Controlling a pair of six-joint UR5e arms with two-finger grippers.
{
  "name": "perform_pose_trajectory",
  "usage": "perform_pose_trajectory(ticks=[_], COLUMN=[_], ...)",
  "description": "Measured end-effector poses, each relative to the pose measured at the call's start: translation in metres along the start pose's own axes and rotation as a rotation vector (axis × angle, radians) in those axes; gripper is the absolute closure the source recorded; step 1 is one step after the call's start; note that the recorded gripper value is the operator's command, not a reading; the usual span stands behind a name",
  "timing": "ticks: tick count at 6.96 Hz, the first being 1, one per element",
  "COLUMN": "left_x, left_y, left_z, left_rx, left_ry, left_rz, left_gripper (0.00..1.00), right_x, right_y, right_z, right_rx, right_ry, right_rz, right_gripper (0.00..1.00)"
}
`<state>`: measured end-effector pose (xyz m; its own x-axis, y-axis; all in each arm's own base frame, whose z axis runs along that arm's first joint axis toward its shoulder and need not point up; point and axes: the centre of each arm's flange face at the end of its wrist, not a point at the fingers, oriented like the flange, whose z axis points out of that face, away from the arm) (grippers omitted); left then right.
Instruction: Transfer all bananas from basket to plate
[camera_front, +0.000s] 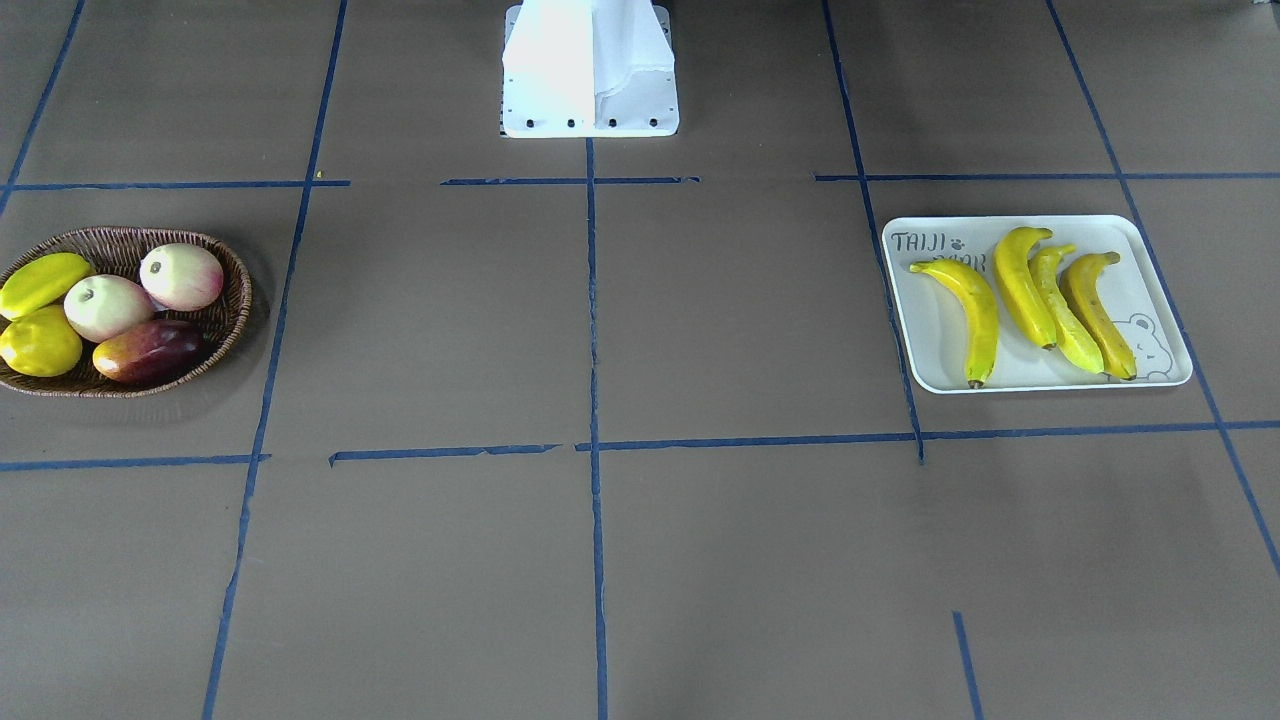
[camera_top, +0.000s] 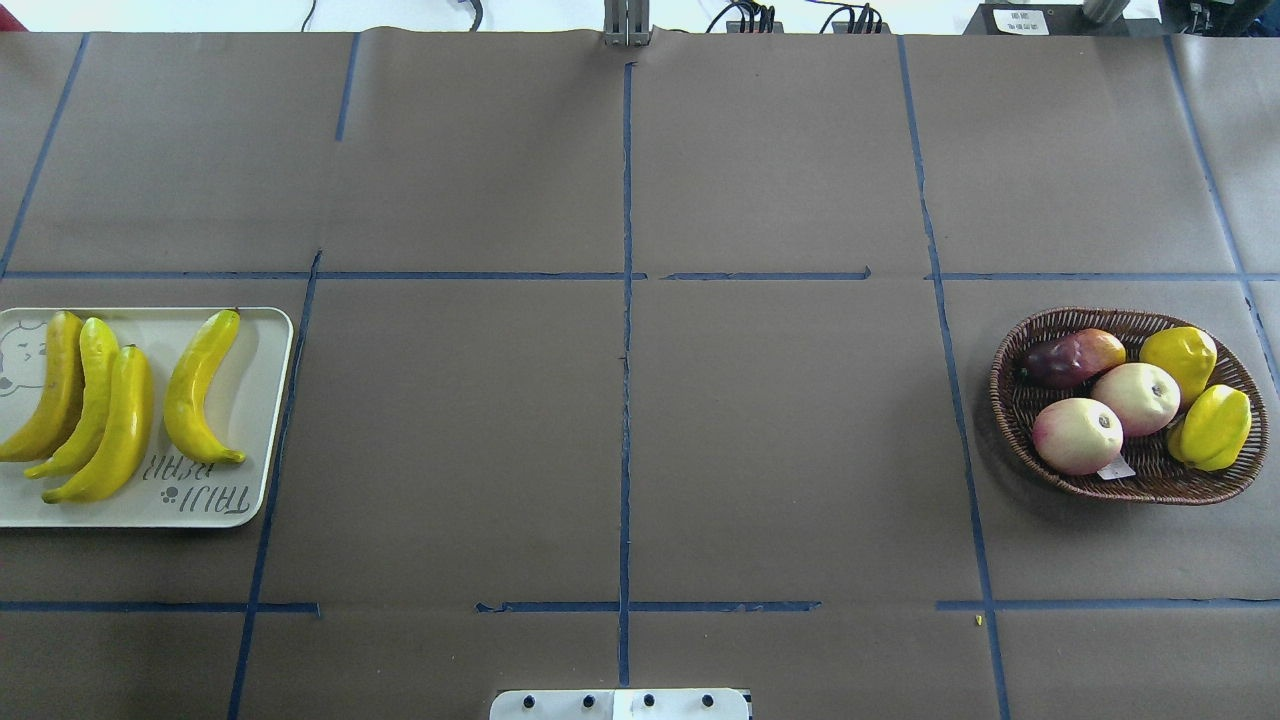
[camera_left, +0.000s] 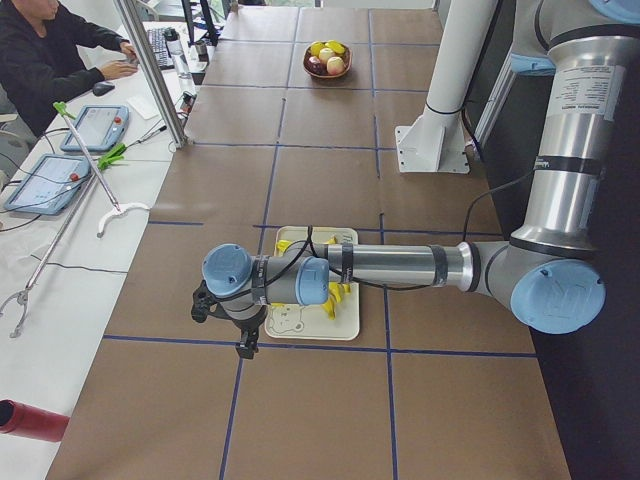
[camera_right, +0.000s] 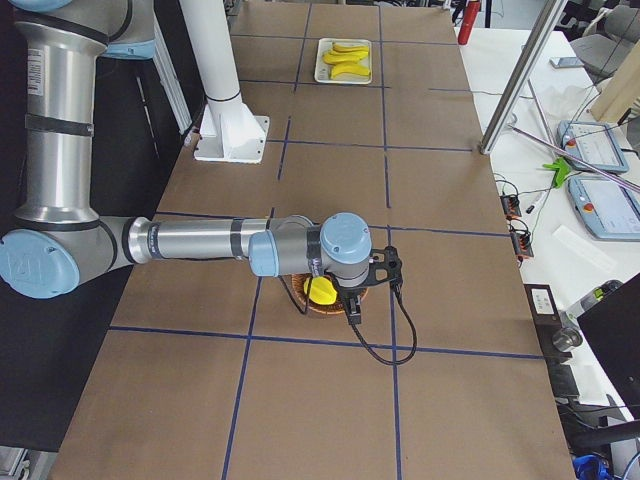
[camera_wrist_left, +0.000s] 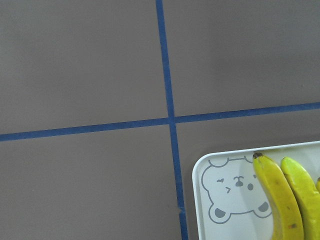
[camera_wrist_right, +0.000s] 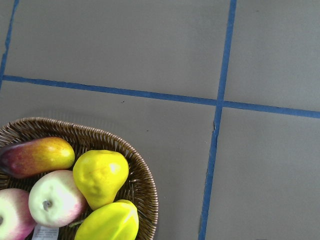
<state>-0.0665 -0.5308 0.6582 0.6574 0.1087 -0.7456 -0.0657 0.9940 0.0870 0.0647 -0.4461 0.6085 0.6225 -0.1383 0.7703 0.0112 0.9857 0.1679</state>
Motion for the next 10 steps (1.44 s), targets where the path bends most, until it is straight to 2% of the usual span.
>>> perform_pose_trajectory(ticks=[2, 4, 7, 10], left_x=[-0.008, -0.01, -0.008, -0.007], left_y=[0.009, 0.013, 0.012, 0.012], left_z=[0.005, 0.007, 0.005, 0.004], left_rx=[-0.009, -0.014, -0.009, -0.007], left_ry=[0.005, 0.008, 0.008, 0.009], left_rz=[-0.021, -0.029, -0.026, -0.039], left_gripper=[0.0, 0.0, 0.0, 0.0], right_x=[0.022, 0.029, 0.039, 0.042], right_y=[0.002, 0.005, 0.016, 0.014], right_z=[0.017, 0.023, 0.02, 0.013], right_rx=[-0.034, -0.046, -0.045, -0.049], right_ry=[-0.003, -0.005, -0.007, -0.002], right_rz=[0.042, 0.06, 0.095, 0.13], right_gripper=[0.0, 0.0, 0.0, 0.0])
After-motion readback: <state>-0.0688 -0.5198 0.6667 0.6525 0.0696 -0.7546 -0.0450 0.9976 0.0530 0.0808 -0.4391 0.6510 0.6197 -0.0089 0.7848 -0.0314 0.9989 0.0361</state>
